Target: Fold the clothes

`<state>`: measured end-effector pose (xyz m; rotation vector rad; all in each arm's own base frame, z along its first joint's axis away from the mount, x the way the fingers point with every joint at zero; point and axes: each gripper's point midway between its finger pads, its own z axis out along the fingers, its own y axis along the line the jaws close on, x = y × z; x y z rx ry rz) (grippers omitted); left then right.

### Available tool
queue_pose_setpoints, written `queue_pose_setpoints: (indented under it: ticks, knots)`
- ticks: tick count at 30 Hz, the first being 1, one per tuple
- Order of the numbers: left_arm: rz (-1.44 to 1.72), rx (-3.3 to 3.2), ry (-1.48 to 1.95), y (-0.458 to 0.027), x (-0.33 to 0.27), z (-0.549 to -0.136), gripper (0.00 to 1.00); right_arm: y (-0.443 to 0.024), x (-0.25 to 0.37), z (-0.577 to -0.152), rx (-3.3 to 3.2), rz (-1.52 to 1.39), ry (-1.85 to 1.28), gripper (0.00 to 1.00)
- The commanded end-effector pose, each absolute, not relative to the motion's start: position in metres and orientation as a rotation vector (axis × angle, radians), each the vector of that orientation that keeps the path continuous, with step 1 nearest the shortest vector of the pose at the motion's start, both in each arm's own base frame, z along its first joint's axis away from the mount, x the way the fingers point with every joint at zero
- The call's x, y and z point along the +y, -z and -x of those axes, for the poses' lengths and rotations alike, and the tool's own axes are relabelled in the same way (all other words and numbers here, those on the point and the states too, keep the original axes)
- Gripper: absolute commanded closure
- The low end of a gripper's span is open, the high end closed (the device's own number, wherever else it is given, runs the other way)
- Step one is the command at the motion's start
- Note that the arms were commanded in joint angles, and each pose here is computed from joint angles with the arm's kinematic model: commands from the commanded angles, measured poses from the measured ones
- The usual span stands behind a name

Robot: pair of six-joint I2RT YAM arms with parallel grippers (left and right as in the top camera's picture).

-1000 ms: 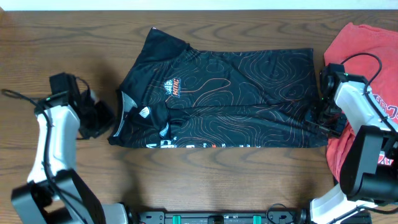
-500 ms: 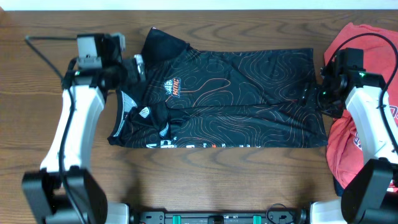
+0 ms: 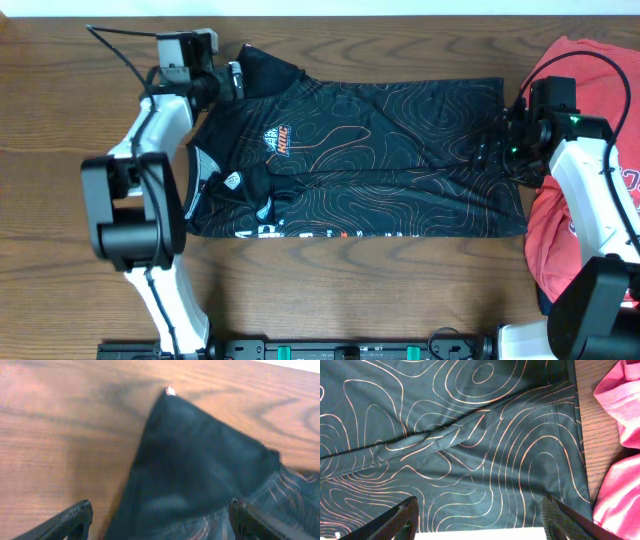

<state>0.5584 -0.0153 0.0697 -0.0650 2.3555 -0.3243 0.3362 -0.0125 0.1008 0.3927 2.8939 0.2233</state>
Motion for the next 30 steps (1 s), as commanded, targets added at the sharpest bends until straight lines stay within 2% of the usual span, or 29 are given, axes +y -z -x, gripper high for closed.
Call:
queue_pose_setpoints:
  ticks: [1, 15, 20, 22, 27, 30]
  knots:
    - [0.018, 2.306, 0.305, -0.065, -0.020, -0.575, 0.12, -0.108, -0.009, -0.341, 2.874, -0.353, -0.235, 0.24]
    - [-0.019, 2.213, 0.247, -0.015, -0.040, -0.620, 0.14, -0.107, -0.008, -0.340, 2.878, -0.359, -0.236, 0.24]
    - [-0.021, 2.256, 0.251, -0.005, -0.044, -0.621, 0.16, -0.107, -0.009, -0.340, 2.877, -0.359, -0.236, 0.24]
    - [-0.017, 2.292, 0.255, 0.002, -0.044, -0.615, 0.22, -0.108, -0.009, -0.341, 2.874, -0.359, -0.234, 0.24]
    - [-0.016, 2.452, 0.268, 0.029, -0.053, -0.586, 0.50, -0.109, -0.009, -0.345, 2.857, -0.354, -0.234, 0.23]
    - [-0.037, 2.505, 0.278, 0.036, -0.065, -0.575, 0.57, -0.109, -0.009, -0.346, 2.853, -0.354, -0.234, 0.23]
